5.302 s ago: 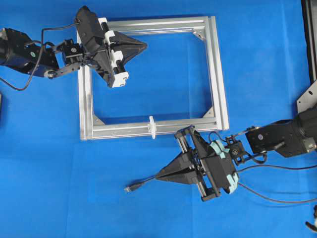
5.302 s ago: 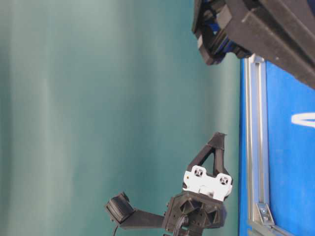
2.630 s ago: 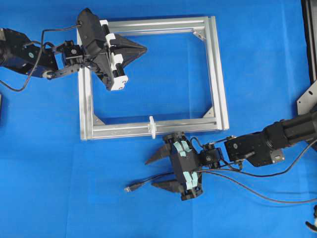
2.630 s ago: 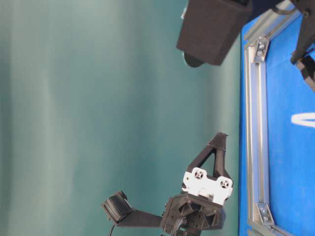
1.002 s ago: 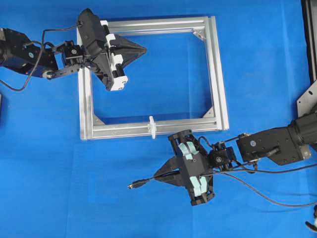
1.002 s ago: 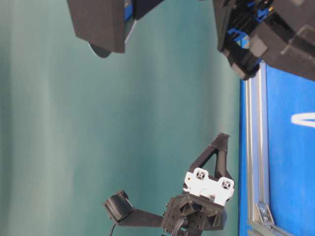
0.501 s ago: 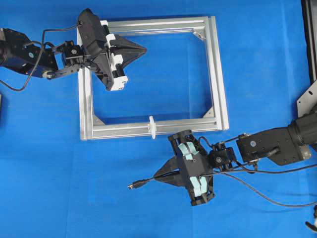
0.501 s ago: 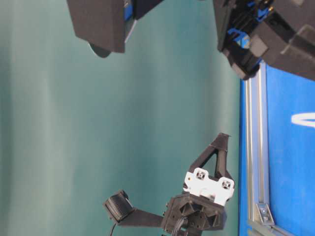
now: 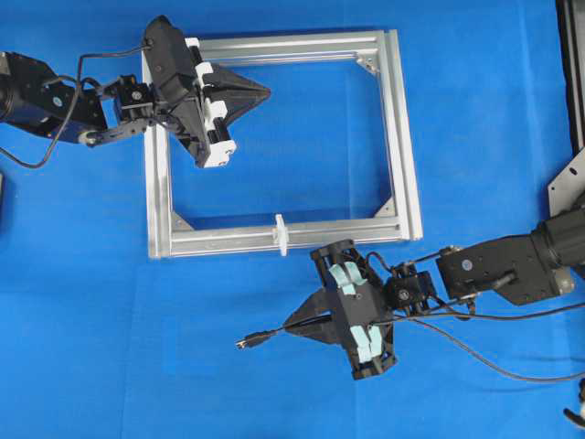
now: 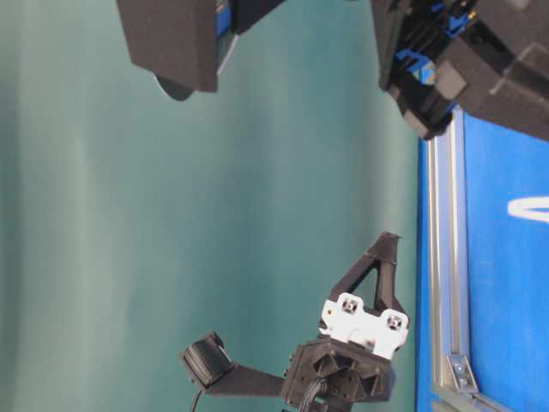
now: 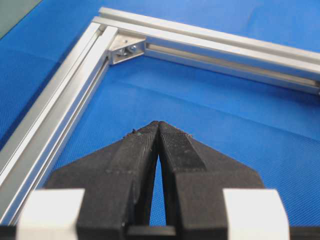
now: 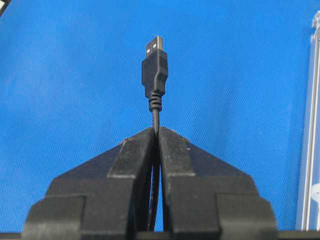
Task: Insert the wire through the string loop located in the center.
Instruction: 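Lift the held USB cable with the right gripper, then carry the cable plug toward the white zip-tie loop on the frame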
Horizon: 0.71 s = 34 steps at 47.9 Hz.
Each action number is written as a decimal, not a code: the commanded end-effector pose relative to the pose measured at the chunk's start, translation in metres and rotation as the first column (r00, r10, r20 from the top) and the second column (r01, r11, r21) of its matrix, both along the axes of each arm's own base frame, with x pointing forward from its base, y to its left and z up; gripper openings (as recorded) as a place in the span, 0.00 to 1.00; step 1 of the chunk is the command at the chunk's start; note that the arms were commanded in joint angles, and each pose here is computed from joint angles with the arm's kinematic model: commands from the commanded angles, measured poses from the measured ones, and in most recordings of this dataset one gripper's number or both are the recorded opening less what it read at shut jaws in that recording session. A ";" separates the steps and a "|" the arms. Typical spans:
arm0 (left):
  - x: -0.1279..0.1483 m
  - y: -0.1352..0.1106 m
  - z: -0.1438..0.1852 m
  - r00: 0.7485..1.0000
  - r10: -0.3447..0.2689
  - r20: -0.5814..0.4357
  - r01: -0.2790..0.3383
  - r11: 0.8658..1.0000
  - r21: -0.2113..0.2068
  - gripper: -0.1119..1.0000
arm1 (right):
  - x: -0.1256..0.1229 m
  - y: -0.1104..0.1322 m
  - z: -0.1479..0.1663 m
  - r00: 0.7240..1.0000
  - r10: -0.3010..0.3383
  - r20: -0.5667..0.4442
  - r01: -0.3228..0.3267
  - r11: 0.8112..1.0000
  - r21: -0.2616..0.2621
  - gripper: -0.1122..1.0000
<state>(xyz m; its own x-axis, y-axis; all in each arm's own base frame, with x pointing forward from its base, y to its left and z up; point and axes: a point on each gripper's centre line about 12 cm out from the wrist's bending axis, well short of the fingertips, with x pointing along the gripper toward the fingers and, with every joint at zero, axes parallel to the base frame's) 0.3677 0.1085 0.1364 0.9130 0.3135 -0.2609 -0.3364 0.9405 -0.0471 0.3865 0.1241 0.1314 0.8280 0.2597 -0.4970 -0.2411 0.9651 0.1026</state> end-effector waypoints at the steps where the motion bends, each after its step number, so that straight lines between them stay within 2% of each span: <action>1: 0.002 0.000 0.014 0.999 -0.006 0.040 0.005 1.000 0.016 0.10 | 0.004 0.003 0.022 0.998 0.006 0.059 -0.007 1.000 0.016 0.08; 14: 0.003 0.000 0.015 0.999 -0.004 0.042 0.004 1.000 0.015 0.10 | -0.008 -0.001 0.018 0.999 0.001 0.040 -0.002 1.000 0.016 0.08; 34: 0.002 0.000 0.014 0.999 -0.004 0.040 0.004 1.000 0.015 0.10 | -0.061 -0.018 0.012 1.000 -0.001 -0.005 0.001 1.000 0.007 0.08</action>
<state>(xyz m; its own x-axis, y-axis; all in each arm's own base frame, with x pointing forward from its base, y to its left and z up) 0.3677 0.1084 0.1364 0.9134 0.3126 -0.2608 -0.3352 0.9410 -0.0462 0.3290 0.1060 0.1314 0.8067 0.2536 -0.5338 -0.2356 0.9664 0.1031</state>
